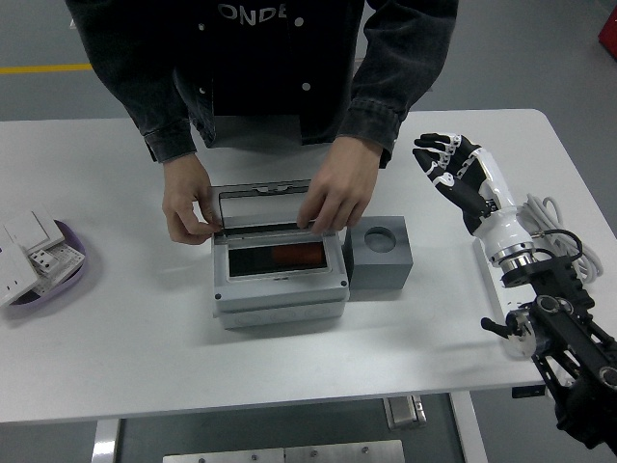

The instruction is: Pick up the cylinder from the cube,place it in the box,flap close box

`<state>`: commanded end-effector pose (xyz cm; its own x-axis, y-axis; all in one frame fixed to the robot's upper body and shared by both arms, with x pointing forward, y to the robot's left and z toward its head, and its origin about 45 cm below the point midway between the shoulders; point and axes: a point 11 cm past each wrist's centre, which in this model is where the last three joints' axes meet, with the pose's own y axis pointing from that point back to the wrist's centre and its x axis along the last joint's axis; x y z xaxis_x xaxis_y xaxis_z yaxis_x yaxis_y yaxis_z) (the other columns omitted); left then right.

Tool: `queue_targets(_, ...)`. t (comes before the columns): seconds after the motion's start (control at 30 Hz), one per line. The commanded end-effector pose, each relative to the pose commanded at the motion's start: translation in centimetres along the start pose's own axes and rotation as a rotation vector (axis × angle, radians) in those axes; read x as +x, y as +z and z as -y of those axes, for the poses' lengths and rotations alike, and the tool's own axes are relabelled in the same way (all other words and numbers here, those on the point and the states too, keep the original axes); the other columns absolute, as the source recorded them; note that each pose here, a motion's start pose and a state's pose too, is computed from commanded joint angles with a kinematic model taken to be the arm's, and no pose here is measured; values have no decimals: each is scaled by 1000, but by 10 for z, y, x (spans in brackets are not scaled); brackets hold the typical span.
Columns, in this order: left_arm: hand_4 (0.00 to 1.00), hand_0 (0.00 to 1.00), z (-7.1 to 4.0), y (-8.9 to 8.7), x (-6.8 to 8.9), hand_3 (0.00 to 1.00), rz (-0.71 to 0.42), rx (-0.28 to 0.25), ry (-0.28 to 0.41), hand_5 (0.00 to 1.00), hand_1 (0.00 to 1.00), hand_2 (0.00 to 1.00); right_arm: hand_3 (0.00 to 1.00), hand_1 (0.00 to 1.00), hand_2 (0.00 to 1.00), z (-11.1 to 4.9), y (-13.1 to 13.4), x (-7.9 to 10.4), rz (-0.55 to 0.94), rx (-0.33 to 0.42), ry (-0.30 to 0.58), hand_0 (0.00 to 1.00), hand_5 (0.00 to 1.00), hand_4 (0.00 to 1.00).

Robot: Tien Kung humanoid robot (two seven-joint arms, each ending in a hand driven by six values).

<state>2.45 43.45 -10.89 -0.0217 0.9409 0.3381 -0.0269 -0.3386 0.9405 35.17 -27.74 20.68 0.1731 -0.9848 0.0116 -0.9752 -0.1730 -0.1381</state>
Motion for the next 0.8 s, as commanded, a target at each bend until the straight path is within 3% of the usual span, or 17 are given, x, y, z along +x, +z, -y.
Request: queue_targets(0.8,646,590,0,-1,0,626,-2,3,0,173,610,607,572,655,644,-1,2,4,-15,-6,21,742,298,846)
